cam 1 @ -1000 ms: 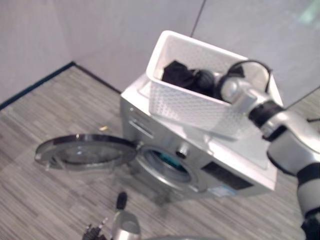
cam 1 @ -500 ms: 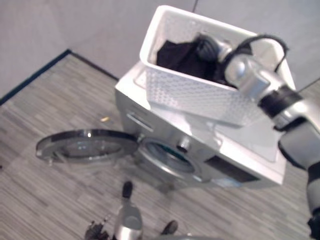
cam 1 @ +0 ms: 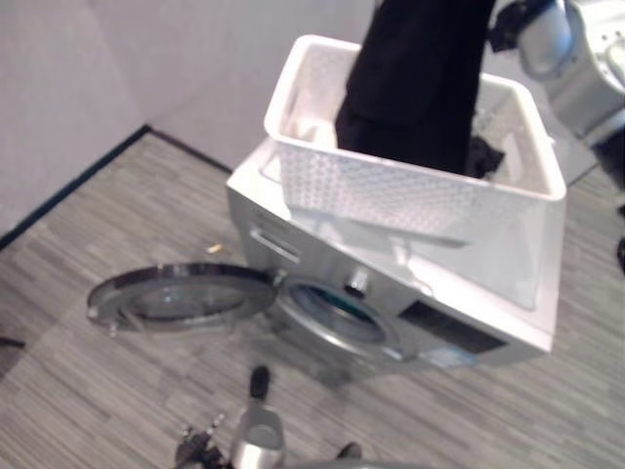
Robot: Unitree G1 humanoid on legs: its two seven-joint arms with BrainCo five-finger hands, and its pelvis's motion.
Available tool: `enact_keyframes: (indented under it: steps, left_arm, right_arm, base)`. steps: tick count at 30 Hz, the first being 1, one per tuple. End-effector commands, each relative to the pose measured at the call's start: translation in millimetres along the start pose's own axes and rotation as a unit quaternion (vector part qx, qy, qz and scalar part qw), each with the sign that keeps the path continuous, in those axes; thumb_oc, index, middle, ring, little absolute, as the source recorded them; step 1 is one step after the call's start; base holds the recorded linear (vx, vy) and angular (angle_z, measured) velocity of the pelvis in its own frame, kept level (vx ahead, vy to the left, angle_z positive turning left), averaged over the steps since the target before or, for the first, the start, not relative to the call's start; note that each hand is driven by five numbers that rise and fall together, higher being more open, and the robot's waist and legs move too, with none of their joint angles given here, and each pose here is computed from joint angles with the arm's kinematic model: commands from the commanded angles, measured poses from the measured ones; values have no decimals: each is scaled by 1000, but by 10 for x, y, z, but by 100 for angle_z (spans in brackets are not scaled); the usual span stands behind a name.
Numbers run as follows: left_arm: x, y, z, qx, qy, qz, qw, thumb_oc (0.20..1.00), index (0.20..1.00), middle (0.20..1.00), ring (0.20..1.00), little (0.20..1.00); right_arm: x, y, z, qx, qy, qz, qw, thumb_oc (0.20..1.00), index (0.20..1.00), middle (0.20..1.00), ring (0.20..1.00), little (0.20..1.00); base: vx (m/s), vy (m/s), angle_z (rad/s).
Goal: Grab the laundry basket,head to the washer,open it,put in the laundry and shut it.
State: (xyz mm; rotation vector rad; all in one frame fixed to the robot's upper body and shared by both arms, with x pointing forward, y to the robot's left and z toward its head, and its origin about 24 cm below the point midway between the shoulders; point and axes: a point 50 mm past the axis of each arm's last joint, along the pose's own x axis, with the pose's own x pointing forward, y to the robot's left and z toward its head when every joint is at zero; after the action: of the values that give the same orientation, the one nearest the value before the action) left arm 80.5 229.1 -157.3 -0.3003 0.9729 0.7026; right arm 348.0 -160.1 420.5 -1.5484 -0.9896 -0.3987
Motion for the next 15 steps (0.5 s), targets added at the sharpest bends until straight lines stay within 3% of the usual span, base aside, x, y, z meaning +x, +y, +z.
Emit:
enact_keyframes:
  steps: [1, 12, 15]
  left_arm:
    - [-42, -118, -92, 24, 3, -13, 1000, 1000, 1000, 1000, 1000, 1000]
    - [-23, -3, -66, 28, -1, 12, 1000, 1000, 1000, 1000, 1000, 1000]
    - [3, 247, 11, 21, -12, 54, 998, 1000, 1000, 1000, 1000, 1000]
  right_arm:
    - [153, -630, -239, -117, 23, -118, 986, 200, 200, 200, 200, 200]
    - [390, -1245, -428, -279, 51, -160, 945, 200, 200, 200, 200, 200]
    - [436, -1242, -459, -274, 75, -155, 946, 200, 200, 200, 200, 200]
  base:
    - [-2, 2, 7]
    - [-5, 2, 3]
    - [43, -18, -1]
